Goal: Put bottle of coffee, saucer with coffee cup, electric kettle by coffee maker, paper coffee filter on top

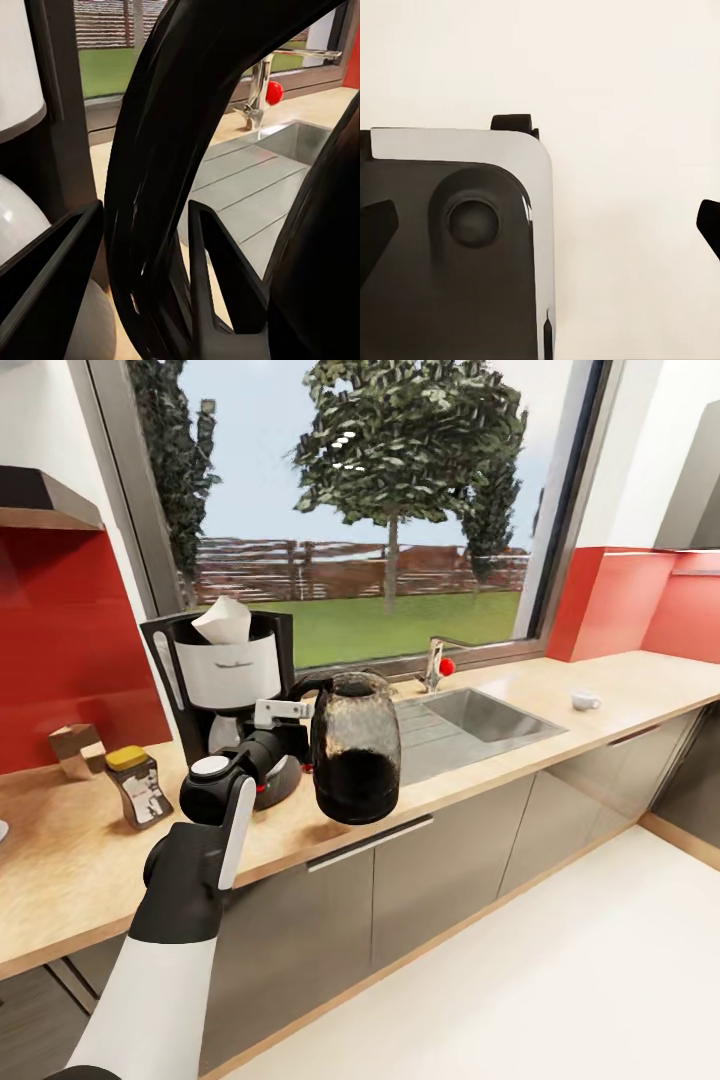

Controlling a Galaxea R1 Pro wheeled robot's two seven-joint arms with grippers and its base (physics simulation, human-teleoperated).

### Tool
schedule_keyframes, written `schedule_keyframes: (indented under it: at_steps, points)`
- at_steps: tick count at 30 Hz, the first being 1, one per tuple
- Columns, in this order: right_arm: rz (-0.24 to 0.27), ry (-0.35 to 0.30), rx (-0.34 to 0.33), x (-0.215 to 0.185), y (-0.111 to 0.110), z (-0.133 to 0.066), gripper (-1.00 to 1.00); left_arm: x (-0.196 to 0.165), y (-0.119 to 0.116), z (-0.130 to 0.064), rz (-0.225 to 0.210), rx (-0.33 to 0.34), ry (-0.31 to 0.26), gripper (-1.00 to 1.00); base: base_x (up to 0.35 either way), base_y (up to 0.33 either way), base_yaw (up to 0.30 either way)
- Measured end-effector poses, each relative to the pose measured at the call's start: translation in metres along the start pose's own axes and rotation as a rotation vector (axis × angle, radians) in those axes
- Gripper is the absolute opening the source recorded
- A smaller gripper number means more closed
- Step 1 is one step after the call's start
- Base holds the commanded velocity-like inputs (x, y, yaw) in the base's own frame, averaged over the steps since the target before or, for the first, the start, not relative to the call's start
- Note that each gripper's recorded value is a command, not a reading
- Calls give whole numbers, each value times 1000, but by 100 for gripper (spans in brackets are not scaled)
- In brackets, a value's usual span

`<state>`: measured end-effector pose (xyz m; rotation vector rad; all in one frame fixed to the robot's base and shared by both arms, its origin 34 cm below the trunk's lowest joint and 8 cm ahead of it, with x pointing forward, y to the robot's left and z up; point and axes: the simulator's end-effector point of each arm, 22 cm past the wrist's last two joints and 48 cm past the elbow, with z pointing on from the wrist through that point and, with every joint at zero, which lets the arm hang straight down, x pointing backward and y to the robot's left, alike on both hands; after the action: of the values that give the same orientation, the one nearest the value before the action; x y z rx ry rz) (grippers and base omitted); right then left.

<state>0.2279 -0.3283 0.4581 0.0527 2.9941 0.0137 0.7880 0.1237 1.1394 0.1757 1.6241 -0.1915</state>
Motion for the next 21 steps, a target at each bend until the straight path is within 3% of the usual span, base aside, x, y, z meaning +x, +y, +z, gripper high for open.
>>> schedule_keyframes:
  at_steps: [21]
  points:
    - [0, 0, 0, 0, 0, 0, 100, 0, 1, 0, -1, -1, 0, -100, 23, 13, 0]
